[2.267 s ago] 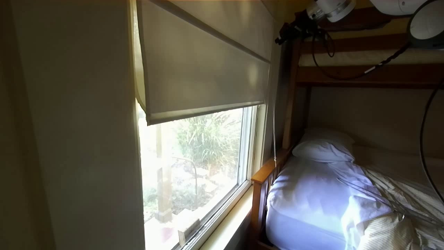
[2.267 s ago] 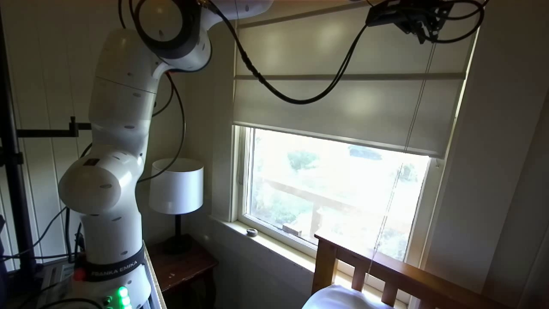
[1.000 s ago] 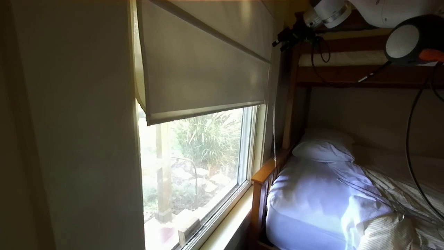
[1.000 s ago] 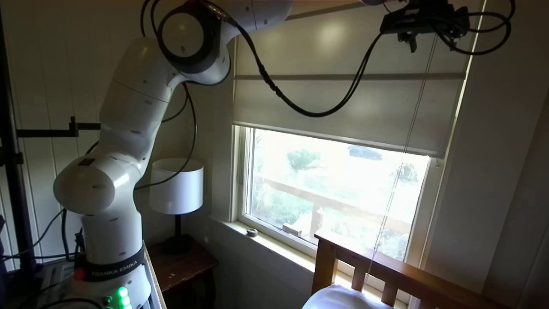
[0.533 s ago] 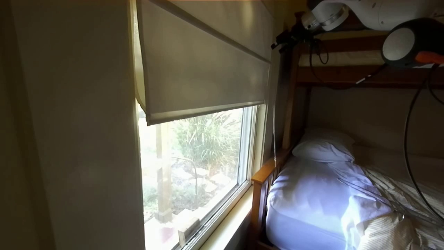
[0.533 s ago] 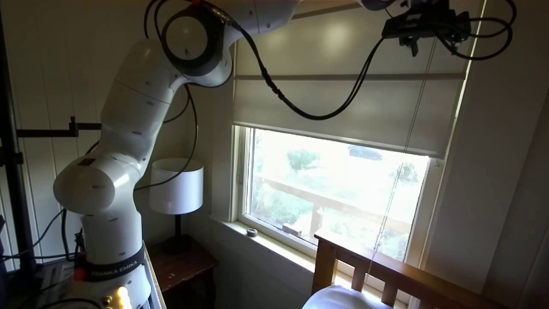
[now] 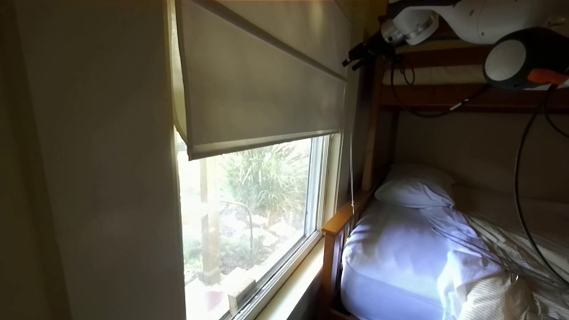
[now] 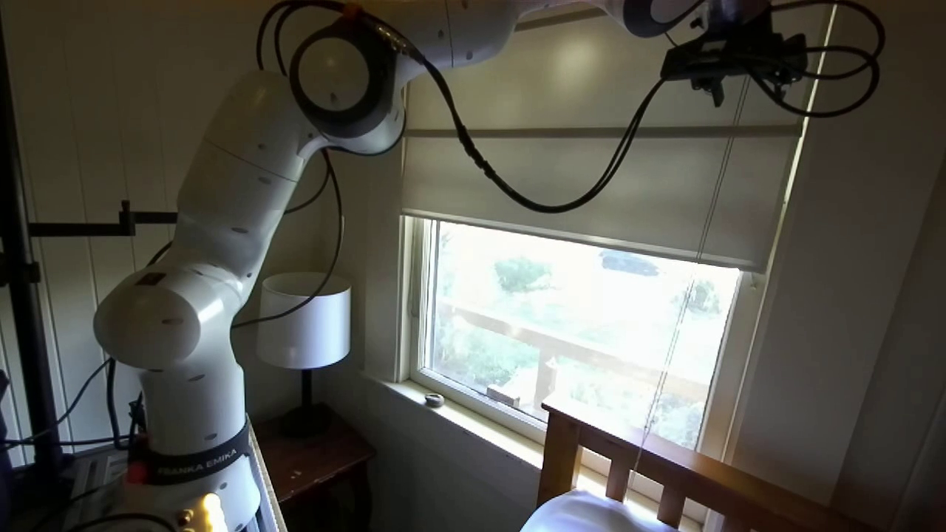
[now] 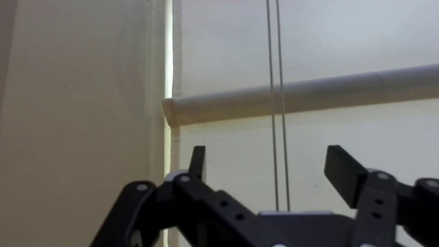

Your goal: Close the blinds.

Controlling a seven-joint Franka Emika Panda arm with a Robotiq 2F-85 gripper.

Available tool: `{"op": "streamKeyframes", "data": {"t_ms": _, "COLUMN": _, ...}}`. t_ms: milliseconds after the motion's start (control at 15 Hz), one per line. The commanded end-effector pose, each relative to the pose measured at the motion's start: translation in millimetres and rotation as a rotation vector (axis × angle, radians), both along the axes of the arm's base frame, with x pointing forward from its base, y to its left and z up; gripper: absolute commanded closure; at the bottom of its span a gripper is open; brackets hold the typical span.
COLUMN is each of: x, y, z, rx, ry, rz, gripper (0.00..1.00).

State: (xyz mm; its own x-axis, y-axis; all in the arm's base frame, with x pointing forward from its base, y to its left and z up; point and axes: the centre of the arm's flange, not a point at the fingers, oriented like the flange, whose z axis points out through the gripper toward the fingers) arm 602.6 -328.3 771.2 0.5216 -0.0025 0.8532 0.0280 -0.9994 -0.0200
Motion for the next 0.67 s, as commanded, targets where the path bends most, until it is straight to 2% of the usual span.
{"op": "streamKeyframes", "data": {"t_ms": 0, "x": 10.3, "y": 1.8, "z": 4.5, "rx": -0.013, "ry": -0.021, "rz": 0.002, "gripper": 0.41}}
{"op": "streamKeyframes", "data": {"t_ms": 467, "x": 5.3, "y": 2.1, "z": 3.8, "rx": 0.014, "ry": 0.003, "rz": -0.019, "gripper": 0.91}}
{"op": "streamKeyframes", "data": {"t_ms": 600, "x": 4.8, "y": 2.0, "z": 4.0, "rx": 0.021, "ry": 0.007, "rz": -0.025, "gripper": 1.00}}
